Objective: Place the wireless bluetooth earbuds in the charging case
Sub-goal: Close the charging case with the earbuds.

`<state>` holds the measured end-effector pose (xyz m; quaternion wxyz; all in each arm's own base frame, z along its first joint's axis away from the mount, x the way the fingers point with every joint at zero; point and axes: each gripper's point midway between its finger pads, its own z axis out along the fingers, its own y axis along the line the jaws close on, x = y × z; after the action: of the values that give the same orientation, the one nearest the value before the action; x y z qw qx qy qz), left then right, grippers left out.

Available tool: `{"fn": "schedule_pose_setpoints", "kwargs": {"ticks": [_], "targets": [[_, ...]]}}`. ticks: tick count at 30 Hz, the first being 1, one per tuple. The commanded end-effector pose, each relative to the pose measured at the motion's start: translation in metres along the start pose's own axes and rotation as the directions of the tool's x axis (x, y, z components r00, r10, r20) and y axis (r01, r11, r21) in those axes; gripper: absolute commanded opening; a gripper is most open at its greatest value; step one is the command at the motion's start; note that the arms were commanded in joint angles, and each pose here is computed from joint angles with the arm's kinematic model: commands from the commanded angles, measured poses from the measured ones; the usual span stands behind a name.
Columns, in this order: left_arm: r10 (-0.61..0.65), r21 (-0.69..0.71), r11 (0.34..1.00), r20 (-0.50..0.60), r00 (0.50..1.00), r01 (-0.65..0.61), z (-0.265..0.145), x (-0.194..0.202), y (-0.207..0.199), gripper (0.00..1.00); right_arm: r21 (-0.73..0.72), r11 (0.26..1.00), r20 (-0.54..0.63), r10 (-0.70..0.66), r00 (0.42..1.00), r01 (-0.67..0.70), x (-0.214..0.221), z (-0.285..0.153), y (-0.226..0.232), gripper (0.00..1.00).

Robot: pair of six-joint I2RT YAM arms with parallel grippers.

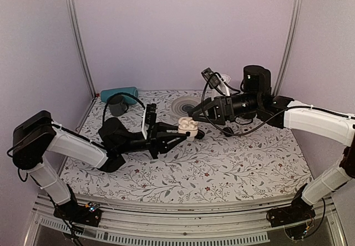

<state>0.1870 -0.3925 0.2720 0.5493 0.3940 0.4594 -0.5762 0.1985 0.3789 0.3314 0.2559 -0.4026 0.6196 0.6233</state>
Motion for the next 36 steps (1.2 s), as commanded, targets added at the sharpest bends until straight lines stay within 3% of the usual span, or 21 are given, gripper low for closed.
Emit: {"fn": "schedule_pose_setpoints", "kwargs": {"ticks": [1,24,36], "targets": [[0.039,-0.053,0.998,0.033,0.999,-0.037,0.000,-0.013,0.012,0.00,-0.090,0.996,-0.026,0.018,0.999,-0.020,0.005,0.002,0.011,0.74],[0.005,-0.115,0.993,0.055,0.998,0.001,-0.009,-0.014,0.023,0.00,-0.087,0.996,-0.057,0.018,0.998,-0.023,0.012,0.003,0.010,0.72],[-0.060,-0.155,0.986,0.058,0.997,0.068,-0.013,-0.011,0.034,0.00,0.240,0.969,0.091,-0.077,0.993,0.053,-0.009,-0.018,-0.024,0.71]]}}
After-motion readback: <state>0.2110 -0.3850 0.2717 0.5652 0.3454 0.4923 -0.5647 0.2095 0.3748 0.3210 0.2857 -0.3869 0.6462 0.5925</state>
